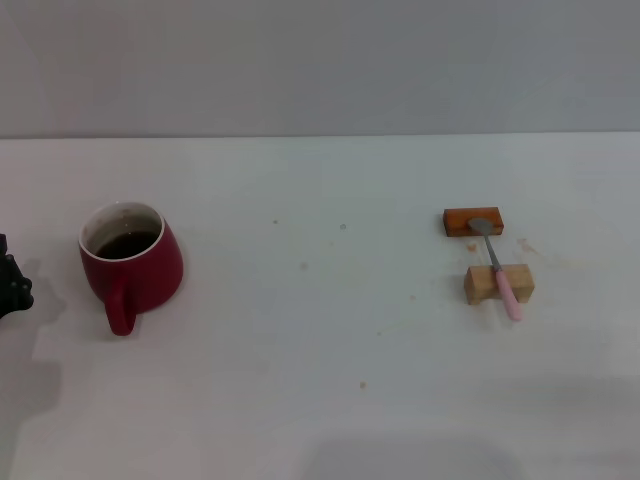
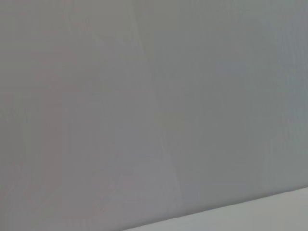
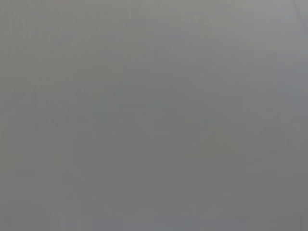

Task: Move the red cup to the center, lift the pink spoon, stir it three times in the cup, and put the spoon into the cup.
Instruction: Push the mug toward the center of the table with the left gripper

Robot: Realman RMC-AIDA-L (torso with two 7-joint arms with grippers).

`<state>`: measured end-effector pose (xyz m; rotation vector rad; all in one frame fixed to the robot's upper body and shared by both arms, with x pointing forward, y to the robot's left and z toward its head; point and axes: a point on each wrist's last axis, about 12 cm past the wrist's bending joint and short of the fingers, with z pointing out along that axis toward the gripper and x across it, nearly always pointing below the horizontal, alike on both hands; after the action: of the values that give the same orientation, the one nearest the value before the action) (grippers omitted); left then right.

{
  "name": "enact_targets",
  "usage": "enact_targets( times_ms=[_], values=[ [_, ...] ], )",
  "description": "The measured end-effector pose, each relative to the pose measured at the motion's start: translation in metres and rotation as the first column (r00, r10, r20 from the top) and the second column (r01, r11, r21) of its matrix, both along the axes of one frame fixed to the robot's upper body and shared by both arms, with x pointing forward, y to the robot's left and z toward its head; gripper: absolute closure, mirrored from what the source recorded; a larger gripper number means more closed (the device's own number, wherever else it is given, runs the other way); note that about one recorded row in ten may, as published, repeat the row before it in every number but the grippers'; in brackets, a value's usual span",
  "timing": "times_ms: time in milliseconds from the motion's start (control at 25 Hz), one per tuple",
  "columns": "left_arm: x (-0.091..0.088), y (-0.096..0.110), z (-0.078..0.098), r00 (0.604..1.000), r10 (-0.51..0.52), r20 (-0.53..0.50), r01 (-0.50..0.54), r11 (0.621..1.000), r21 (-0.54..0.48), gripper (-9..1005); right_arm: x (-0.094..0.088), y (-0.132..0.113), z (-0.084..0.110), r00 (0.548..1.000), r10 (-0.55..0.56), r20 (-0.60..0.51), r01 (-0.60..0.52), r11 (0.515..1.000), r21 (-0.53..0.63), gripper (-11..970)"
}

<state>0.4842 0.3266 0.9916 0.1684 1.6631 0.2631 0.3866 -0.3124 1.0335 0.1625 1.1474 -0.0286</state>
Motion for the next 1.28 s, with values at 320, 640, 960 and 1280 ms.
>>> enact_targets(
  times_ms=[320,640,960,1280],
  values=[
    [0.0,0.0,0.0,1.0,0.0,0.0,0.0,1.0,0.0,996,-0.001,0.0,0.0,1.0,-0.001,-0.002,0.001,1.0,0.0,285],
    [0.001,0.002,-0.001,1.0,0.001,-0.015,-0.001,1.0,0.008,996,-0.003,0.0,0.001,1.0,-0.004,0.008,0.004,1.0,0.001,286],
    [0.007,-0.002,0.0,1.0,-0.013,-0.022,0.013,1.0,0.028,996,-0.004,0.0,0.001,1.0,-0.006,0.015,0.006,1.0,0.001,286],
    [0.013,-0.006,0.003,0.999,-0.033,-0.012,0.033,0.999,0.033,996,-0.005,-0.001,0.002,1.0,-0.008,0.019,0.008,1.0,-0.003,286]
  ],
)
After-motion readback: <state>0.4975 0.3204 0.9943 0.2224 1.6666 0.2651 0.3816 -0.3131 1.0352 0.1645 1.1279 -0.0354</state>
